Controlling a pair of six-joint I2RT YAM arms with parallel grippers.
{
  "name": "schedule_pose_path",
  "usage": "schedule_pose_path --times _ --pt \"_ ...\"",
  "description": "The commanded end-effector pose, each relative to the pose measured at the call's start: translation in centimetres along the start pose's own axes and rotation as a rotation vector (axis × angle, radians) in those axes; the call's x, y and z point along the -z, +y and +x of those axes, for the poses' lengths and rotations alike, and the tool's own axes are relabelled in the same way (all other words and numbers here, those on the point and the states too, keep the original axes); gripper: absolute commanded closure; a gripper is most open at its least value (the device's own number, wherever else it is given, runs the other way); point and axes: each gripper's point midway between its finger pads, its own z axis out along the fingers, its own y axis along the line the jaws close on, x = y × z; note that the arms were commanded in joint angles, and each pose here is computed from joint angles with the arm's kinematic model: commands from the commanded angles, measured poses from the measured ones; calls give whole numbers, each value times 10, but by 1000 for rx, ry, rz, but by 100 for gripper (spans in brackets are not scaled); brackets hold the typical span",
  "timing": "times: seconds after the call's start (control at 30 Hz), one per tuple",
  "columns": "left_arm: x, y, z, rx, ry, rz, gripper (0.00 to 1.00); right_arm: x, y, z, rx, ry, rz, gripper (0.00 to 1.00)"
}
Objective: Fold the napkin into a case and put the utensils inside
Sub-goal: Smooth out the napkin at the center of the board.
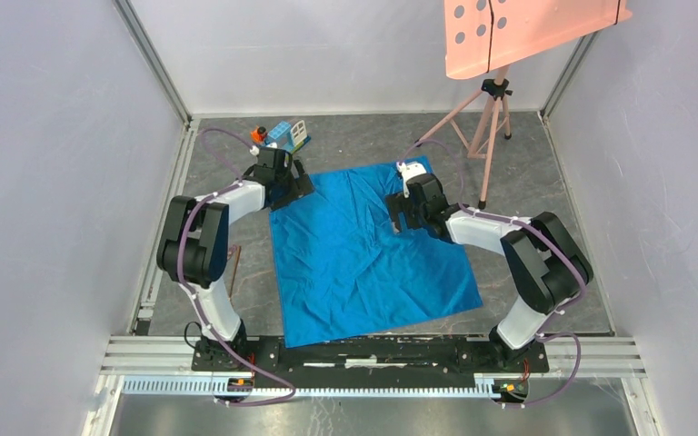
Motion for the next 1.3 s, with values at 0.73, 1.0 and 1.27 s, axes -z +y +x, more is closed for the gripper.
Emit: schedule_pose_path --times 0.73,1.0,1.27 --pt "-50 -20 -88 -50 -51 49 0 14 -16 -35 -114 -58 1 2" --pt "72 -28 -46 94 -16 106 0 96 -39 30 -288 158 145 2" --pt "183 13 -25 278 -145 173 0 148 -36 108 -465 409 143 5"
